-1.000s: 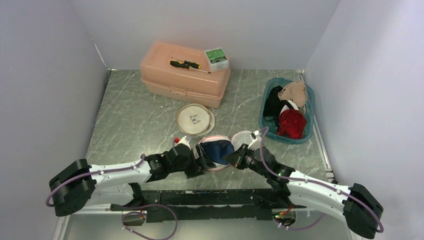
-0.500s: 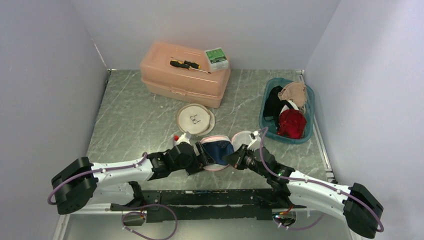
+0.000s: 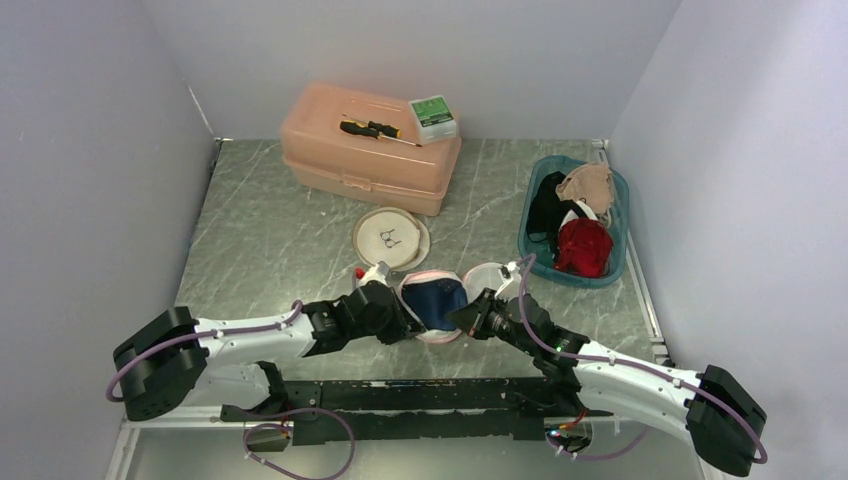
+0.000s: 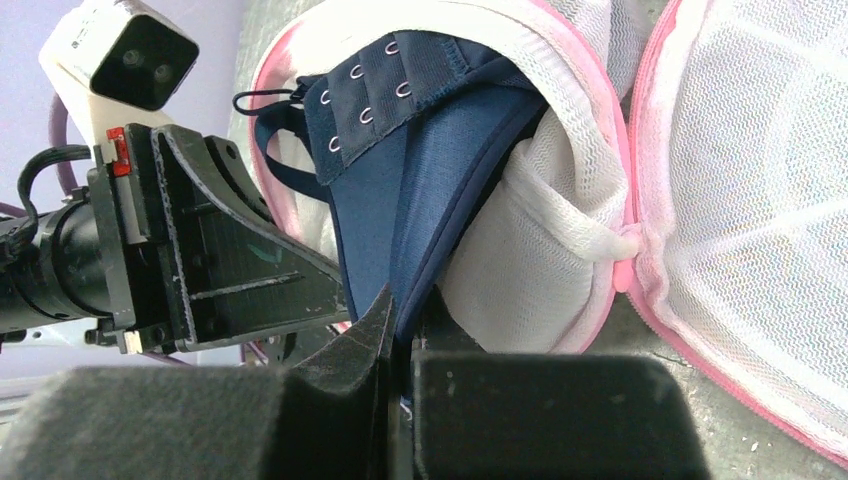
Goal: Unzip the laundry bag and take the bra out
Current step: Pick up the bra from the laundry bag.
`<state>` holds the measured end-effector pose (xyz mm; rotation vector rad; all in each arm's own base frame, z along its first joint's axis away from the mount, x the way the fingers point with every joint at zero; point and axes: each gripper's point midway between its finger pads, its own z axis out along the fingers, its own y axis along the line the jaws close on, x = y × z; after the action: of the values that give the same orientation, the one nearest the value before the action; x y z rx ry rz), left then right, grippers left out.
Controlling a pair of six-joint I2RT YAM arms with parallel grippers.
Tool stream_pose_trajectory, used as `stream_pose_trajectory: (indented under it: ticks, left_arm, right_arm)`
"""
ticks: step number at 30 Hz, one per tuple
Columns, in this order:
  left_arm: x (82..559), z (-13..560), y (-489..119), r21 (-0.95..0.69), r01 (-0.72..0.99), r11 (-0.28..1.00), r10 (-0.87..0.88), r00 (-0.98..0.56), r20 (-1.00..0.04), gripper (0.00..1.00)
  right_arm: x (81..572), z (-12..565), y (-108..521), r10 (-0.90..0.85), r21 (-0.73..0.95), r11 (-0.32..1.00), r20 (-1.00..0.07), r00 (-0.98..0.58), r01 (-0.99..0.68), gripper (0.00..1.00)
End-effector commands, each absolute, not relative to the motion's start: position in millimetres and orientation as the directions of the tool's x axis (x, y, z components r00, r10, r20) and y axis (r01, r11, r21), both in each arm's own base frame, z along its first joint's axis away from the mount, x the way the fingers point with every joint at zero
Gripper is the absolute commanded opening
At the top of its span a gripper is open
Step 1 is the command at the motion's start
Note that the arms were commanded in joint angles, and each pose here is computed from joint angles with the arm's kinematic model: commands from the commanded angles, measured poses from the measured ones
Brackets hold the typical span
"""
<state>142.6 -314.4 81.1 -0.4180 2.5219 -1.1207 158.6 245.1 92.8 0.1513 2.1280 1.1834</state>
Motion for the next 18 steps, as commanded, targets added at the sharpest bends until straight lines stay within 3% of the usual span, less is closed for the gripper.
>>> stream_pose_trajectory:
  ticks: [1,6,18]
  left_arm:
    - [140,93,-333,-0.772,-0.019,0.635,-0.309,-0.923,-0.231,0.03]
    - [131,60,-323,-0.674,0.014,0.738,-0.222,-0.939,-0.262,0.03]
    - [133,36,-292,-0.586,-0.013,0.81,-0.242,-0.918,-0.314,0.03]
  right_arm:
    - [166,127,256,0.453,0.816,0.507,-0.526,-0.719,-0.277,0.0]
    - [164,159,263,0.485,0.853,0.417,-0.501,-0.717,-0.314,0.0]
    - [140,226,275,0.389,0.854,0.211,-0.519,-0.761,-0.475,0.0]
